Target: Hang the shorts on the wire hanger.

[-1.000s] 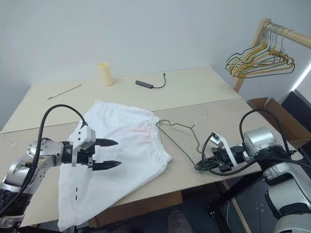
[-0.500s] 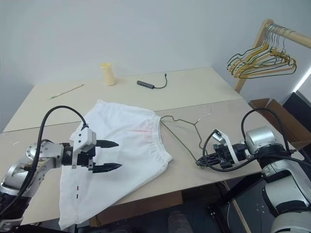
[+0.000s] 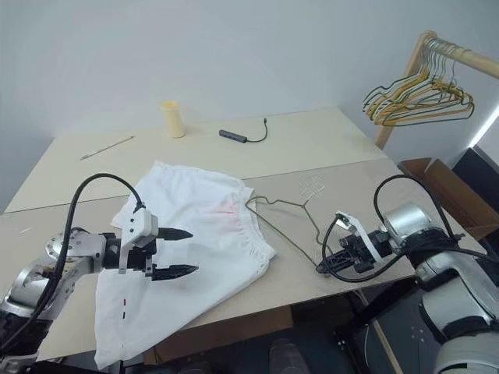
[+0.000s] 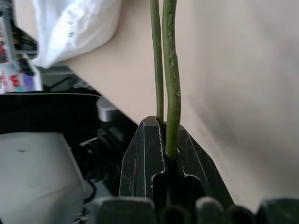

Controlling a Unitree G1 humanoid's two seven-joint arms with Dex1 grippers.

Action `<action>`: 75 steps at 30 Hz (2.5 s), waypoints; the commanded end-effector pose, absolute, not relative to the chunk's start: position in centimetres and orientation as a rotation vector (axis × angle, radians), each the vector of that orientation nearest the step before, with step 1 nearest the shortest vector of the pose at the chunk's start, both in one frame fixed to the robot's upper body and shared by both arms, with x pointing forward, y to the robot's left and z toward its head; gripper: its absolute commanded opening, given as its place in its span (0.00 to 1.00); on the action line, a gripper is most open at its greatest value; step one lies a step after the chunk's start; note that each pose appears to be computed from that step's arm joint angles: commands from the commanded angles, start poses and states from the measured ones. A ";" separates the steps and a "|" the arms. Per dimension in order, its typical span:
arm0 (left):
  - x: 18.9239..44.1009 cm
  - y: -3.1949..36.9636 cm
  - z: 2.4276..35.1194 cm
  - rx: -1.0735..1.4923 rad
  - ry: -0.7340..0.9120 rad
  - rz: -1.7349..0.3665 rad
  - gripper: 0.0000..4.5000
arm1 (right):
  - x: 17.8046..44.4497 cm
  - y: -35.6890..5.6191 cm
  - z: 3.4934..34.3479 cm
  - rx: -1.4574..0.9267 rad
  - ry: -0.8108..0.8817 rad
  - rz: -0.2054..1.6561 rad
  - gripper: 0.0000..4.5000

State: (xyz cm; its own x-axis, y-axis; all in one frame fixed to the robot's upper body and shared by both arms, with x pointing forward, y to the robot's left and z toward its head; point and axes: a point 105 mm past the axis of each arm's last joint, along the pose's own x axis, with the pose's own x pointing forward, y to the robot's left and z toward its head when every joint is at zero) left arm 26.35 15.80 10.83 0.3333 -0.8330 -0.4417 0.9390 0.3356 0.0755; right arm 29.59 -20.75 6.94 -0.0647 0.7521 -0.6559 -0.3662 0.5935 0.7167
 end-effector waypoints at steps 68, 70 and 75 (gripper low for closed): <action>24.9 14.2 10.0 0.386 0.331 -1.181 0.99 | 35.7 -15.4 9.1 0.147 1.163 1.056 0.00; 24.8 14.2 10.0 0.384 0.330 -1.180 0.99 | 35.9 -15.3 9.0 0.158 1.151 1.036 0.00; 24.6 14.2 9.8 0.380 0.335 -1.174 0.99 | 37.2 -15.0 8.8 0.214 1.066 0.938 0.00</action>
